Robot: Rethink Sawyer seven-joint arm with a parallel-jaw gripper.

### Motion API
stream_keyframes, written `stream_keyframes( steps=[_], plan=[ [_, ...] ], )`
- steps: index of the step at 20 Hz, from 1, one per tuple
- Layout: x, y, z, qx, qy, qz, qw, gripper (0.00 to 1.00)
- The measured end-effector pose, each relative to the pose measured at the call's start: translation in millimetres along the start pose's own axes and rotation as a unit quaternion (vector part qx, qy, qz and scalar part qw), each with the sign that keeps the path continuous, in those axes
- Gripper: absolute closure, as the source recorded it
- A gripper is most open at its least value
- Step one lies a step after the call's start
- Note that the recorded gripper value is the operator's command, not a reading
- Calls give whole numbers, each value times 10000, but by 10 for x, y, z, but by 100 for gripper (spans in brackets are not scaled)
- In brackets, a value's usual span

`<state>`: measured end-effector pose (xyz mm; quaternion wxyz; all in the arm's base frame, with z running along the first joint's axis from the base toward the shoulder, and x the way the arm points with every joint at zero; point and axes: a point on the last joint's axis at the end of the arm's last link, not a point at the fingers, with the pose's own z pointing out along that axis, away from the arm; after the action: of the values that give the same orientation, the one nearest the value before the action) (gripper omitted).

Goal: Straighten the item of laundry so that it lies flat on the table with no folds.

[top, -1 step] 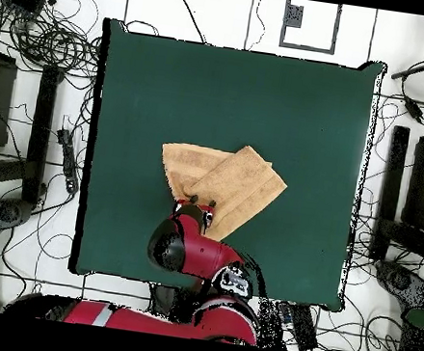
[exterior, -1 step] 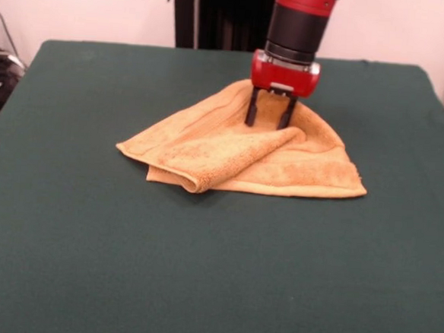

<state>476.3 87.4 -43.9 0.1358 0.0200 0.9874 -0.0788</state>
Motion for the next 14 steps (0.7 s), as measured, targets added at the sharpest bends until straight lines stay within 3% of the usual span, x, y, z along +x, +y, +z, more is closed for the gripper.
stream_keyframes(
  steps=[14],
  plan=[
    [81, 211, -48, 121, -96, -128, 9998, 0]
  ],
)
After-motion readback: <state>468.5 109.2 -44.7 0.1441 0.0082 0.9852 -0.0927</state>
